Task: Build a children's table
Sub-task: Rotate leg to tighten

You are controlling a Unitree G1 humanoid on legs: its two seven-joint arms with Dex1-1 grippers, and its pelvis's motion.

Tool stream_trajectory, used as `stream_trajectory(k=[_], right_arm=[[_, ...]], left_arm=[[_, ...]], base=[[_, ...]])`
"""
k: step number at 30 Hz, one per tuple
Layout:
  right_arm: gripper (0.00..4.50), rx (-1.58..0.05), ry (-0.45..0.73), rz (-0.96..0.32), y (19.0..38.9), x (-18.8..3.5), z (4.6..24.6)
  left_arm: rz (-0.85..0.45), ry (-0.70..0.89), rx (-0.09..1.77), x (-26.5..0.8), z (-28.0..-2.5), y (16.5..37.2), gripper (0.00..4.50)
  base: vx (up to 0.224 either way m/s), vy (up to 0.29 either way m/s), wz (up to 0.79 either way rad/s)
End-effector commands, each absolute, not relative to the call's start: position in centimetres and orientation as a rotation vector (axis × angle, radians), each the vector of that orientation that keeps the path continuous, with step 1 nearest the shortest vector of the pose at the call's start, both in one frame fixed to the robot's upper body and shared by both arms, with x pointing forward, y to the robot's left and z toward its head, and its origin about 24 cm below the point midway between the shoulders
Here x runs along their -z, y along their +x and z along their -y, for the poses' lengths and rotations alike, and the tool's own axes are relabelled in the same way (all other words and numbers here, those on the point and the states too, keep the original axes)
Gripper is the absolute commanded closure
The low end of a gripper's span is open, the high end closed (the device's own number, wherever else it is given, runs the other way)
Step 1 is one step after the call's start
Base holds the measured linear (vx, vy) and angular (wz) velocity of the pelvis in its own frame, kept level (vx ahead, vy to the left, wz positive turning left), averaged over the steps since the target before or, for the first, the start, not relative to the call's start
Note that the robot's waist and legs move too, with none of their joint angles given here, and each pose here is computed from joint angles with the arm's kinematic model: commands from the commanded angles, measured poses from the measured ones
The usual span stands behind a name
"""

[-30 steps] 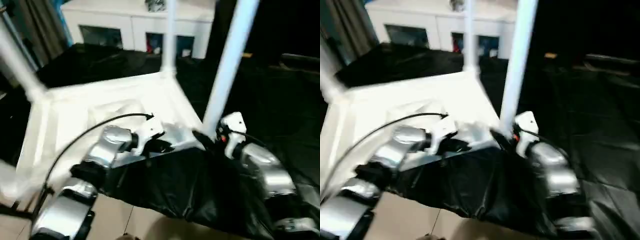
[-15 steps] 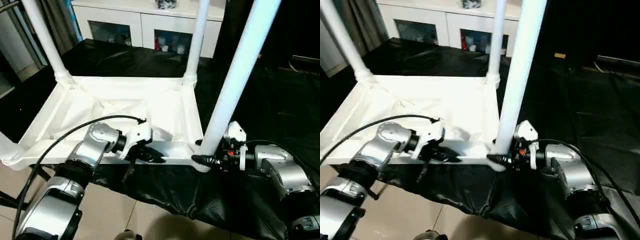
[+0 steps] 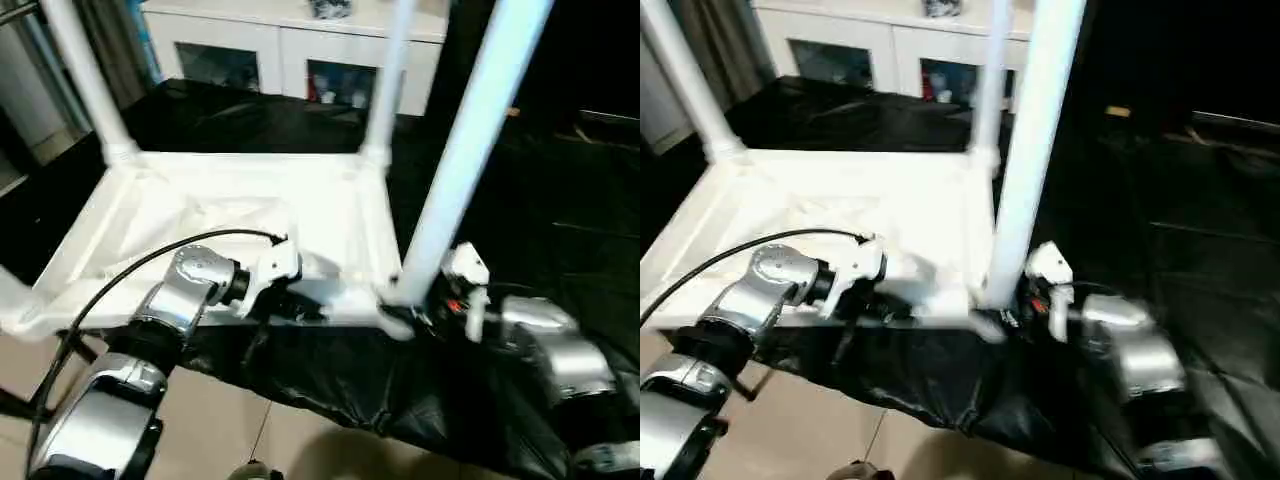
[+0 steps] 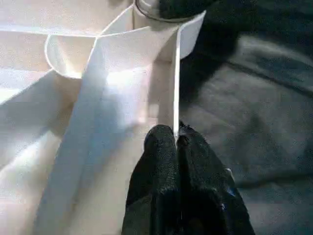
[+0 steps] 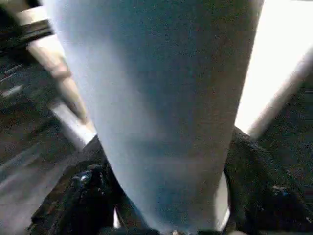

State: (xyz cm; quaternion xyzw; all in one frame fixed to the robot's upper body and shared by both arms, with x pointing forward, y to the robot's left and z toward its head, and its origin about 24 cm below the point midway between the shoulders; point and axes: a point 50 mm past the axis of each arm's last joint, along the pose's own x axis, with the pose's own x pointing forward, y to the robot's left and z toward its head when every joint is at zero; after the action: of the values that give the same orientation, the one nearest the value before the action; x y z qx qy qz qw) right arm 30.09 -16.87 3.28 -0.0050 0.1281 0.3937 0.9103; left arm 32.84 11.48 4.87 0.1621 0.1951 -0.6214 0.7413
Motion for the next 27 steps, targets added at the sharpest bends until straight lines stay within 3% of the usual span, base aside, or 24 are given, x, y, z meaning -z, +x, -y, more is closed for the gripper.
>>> stream_trajectory(k=[1, 6, 11, 13, 19, 27], right_arm=[[1.94, -0.726, -0.026, -0.251, 30.5, -2.8, 15.5], [1.94, -0.475, 0.041, -0.247, 31.3, -1.9, 13.4], [1.94, -0.372, 0.049, -0.222, 31.7, -2.0, 11.1], [1.38, -0.381, 0.073, -0.202, 31.7, -2.3, 11.0], [0.77, -0.473, 0.12, -0.156, 31.8, -3.2, 11.4], [0.56, -0.721, -0.007, -0.163, 31.4, -4.2, 14.7]], left_arm=[[-0.368, 0.327, 1.284, -5.6, -9.8, 33.7, 4.5], [-0.333, 0.275, 1.204, -5.4, -6.3, 33.8, 4.5], [-0.315, 0.291, 1.182, -5.2, -4.1, 33.5, 4.5], [-0.31, 0.293, 1.19, -5.3, -4.0, 33.5, 4.5], [-0.297, 0.303, 1.221, -5.3, -5.0, 33.4, 4.5], [-0.294, 0.324, 1.378, -5.7, -7.9, 32.7, 4.5]], base=[[0.0, 0.0, 0.0], [0.0, 0.0, 0.0], [0.0, 0.0, 0.0], [0.0, 0.0, 0.0], [0.0, 0.0, 0.0], [0.0, 0.0, 0.0]])
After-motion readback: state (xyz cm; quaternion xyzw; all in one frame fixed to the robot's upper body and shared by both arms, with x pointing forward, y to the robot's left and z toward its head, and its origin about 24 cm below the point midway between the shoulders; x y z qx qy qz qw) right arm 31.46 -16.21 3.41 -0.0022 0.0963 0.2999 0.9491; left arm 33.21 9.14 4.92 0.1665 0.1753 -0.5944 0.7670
